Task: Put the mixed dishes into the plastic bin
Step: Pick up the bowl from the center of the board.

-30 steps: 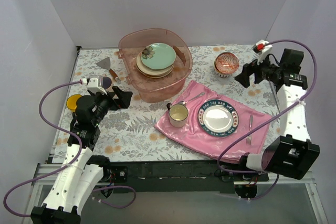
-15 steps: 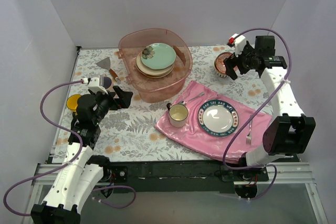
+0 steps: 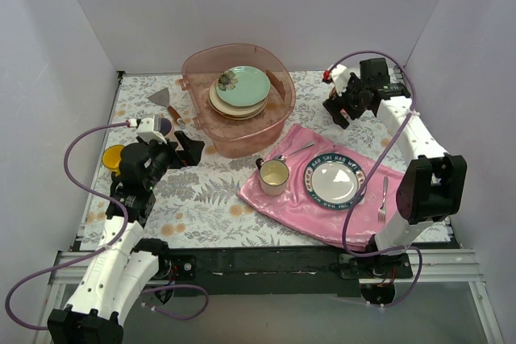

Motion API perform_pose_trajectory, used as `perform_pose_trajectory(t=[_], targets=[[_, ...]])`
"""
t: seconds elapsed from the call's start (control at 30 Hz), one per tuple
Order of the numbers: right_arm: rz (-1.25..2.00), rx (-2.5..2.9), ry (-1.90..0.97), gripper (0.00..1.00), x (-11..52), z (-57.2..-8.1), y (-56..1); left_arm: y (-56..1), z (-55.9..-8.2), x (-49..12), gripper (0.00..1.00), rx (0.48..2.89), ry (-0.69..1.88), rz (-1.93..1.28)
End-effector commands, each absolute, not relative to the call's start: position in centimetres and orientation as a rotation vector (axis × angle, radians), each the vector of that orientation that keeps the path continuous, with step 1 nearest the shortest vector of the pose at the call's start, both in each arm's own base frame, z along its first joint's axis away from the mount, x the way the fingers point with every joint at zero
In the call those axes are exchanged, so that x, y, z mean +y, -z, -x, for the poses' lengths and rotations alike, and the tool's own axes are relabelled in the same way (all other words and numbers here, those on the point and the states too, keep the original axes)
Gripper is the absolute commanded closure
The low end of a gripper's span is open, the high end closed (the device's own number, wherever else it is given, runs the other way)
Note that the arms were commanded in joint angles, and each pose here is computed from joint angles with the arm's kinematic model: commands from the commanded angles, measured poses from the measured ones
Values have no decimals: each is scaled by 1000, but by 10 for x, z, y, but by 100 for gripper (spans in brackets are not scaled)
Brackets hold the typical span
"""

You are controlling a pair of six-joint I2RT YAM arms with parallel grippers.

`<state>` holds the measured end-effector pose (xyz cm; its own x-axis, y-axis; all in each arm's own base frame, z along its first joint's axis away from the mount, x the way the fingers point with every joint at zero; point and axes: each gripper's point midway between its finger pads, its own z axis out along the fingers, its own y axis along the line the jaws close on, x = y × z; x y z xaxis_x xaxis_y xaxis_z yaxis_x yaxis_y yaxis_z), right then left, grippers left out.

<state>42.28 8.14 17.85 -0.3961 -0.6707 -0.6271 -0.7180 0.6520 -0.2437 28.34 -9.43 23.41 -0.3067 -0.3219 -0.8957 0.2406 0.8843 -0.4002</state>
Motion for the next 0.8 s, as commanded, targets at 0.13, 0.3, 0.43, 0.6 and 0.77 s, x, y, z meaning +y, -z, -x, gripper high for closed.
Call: perform_pose_trajectory(t=[0.13,0.3,0.43,0.6,0.77], targets=[[1134,2096,37,12,83,-437,-189,-228,-290,-88,2,1826,517,91],[1168,2128,117,21,77,-446,-177,-226,-291,-87,2,1828,509,98],[1186,2153,159,29,74,-452,-167,-226,-291,-86,2,1830,504,99],[1203,2161,167,35,76,-460,-155,-226,-291,-86,2,1831,506,95],[1201,2184,226,42,70,-471,-147,-226,-291,-86,2,1827,505,96]])
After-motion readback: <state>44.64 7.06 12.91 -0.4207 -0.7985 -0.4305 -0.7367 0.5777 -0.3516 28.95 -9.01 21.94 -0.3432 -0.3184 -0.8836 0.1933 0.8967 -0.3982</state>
